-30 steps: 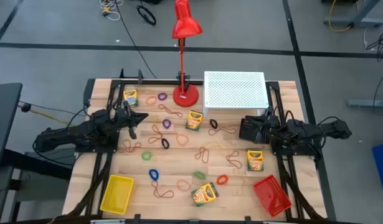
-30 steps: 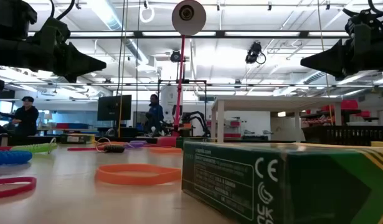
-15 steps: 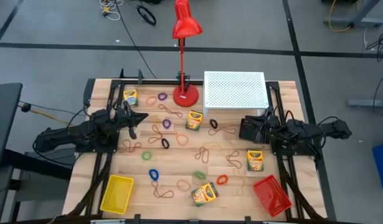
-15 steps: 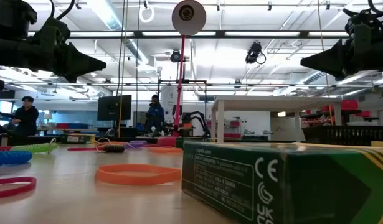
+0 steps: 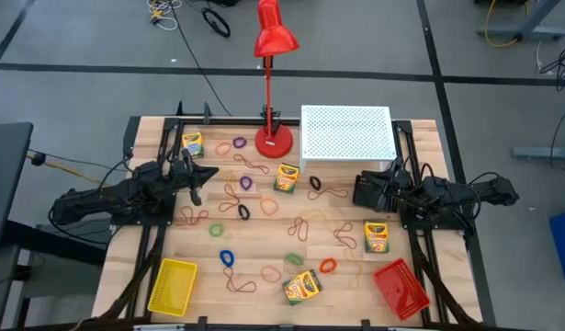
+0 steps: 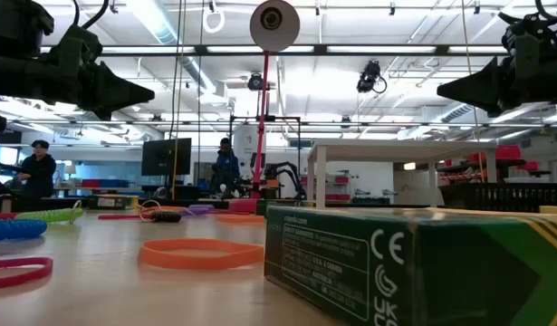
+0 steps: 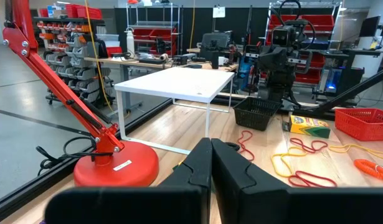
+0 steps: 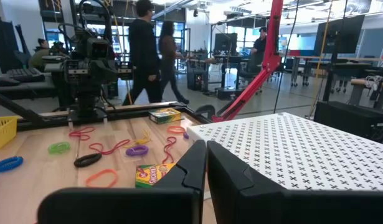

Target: Pick & Place Office Desk Supplies

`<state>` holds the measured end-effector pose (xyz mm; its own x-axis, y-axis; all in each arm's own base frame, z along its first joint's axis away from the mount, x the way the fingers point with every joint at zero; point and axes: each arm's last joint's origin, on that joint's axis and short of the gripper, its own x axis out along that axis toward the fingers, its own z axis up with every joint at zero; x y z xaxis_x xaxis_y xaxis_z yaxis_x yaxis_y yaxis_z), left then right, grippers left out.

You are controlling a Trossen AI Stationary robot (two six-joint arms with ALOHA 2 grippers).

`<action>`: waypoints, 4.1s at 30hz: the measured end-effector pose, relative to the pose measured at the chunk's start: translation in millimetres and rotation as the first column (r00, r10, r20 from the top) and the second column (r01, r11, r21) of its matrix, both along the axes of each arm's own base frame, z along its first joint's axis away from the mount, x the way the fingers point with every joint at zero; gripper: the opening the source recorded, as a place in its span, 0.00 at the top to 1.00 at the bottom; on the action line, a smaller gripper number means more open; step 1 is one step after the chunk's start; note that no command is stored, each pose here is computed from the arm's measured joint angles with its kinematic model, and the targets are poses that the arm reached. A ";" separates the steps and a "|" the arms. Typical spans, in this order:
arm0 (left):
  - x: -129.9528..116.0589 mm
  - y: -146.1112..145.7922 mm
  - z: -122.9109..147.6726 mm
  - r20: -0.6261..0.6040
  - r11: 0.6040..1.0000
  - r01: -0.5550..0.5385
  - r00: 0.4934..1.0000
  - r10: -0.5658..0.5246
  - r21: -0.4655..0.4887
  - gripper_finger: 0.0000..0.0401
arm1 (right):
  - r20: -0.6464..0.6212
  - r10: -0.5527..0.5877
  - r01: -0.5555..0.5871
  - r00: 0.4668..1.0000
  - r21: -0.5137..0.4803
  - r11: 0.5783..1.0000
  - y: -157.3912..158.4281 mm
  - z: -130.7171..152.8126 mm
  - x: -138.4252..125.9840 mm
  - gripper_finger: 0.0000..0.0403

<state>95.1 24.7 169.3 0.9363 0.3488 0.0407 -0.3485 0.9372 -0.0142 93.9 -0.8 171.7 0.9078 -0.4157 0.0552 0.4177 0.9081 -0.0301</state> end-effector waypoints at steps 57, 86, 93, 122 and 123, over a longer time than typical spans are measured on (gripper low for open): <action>-0.2 0.4 0.1 -0.002 1.000 -0.020 1.000 0.020 0.007 0.98 | 0.208 0.232 -0.263 0.950 0.135 0.955 9.5 33.2 6.6 0.99; -0.2 0.4 0.0 -0.001 1.000 -0.018 1.000 0.018 0.004 0.98 | -0.938 0.109 0.403 0.328 0.243 0.882 41.5 46.9 80.6 0.81; -0.2 0.4 0.2 -0.001 1.000 -0.018 1.000 0.018 0.004 0.98 | -0.971 0.113 0.392 0.209 0.189 0.900 39.4 33.2 88.9 0.64; -0.2 0.4 0.1 -0.001 1.000 -0.018 1.000 0.018 0.004 0.98 | -0.892 0.261 0.506 0.369 0.428 0.749 26.7 58.8 142.1 0.98; -0.2 0.4 0.2 0.000 1.000 -0.018 1.000 0.018 0.004 0.98 | -0.873 0.258 0.525 0.414 0.461 0.716 26.1 65.3 146.2 0.98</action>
